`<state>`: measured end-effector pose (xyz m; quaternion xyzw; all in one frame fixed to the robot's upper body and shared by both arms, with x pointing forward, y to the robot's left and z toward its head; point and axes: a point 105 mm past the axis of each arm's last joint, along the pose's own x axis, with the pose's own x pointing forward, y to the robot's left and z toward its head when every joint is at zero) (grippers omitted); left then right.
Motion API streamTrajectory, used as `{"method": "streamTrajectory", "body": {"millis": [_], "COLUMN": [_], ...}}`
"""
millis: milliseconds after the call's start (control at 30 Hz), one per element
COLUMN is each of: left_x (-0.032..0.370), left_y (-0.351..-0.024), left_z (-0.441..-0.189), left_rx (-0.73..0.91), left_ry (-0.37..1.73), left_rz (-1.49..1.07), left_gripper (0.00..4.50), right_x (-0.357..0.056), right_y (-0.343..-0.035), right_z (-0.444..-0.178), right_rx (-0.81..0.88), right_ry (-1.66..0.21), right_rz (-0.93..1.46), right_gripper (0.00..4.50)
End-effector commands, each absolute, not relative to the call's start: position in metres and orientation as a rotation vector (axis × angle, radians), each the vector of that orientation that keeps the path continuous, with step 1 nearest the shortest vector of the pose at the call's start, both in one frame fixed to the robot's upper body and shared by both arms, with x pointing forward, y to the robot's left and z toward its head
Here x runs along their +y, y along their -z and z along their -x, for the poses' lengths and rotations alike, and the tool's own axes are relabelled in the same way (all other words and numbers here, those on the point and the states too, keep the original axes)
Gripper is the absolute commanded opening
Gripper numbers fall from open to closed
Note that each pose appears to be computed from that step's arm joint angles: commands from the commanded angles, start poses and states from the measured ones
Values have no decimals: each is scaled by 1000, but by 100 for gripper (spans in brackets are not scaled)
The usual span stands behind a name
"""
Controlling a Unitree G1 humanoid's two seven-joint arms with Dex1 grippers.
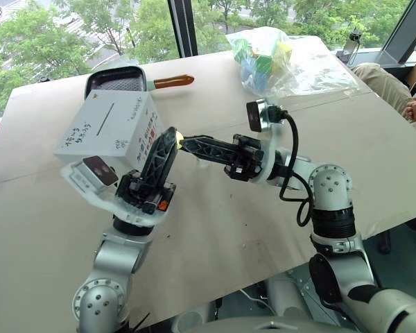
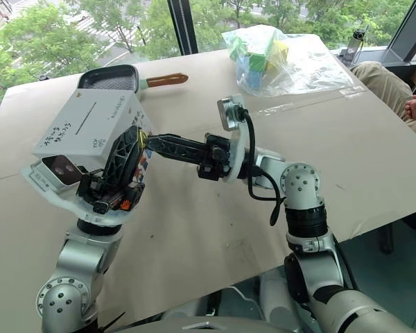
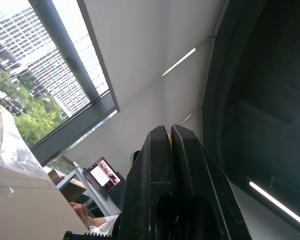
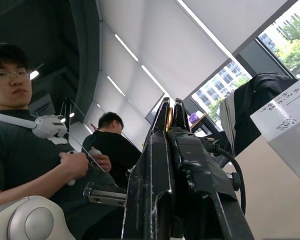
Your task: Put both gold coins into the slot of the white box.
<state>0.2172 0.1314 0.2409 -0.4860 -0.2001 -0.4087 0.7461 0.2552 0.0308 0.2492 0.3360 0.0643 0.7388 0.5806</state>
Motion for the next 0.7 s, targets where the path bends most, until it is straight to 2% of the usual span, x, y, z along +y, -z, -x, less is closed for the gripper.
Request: {"method": "streamTrajectory", "body": {"millis": [33,133,200,233,400,533,700], "left_x": [134,136,140,142,164,177,203], "left_y": [-255,-260,-263,-264,-278,-284,-299], "left_z": [-210,-210,-211,-212,-214,-221,-239], "left_rx": [-507,-530,-547,-552,-608,-592,-583], "left_ry": [921,911,894,887,794,705,484], "left_rz": [1062,1072,1084,1085,1051,938,707], "left_gripper": [10,10,0,0,0,0,0], "right_x": [31,31,31,30,18,8,6], "right_y": [-259,-259,-259,-259,-255,-261,-275], "right_z": [-246,-250,-251,-251,-279,-288,-293], "right_rx": [107,93,89,86,27,-59,-210], "right_ry": [-1772,-1754,-1752,-1752,-1610,-1590,-1569], "right_rz": [-767,-761,-759,-757,-684,-548,-325], "right_gripper": [0,0,57,87,327,327,327]}}
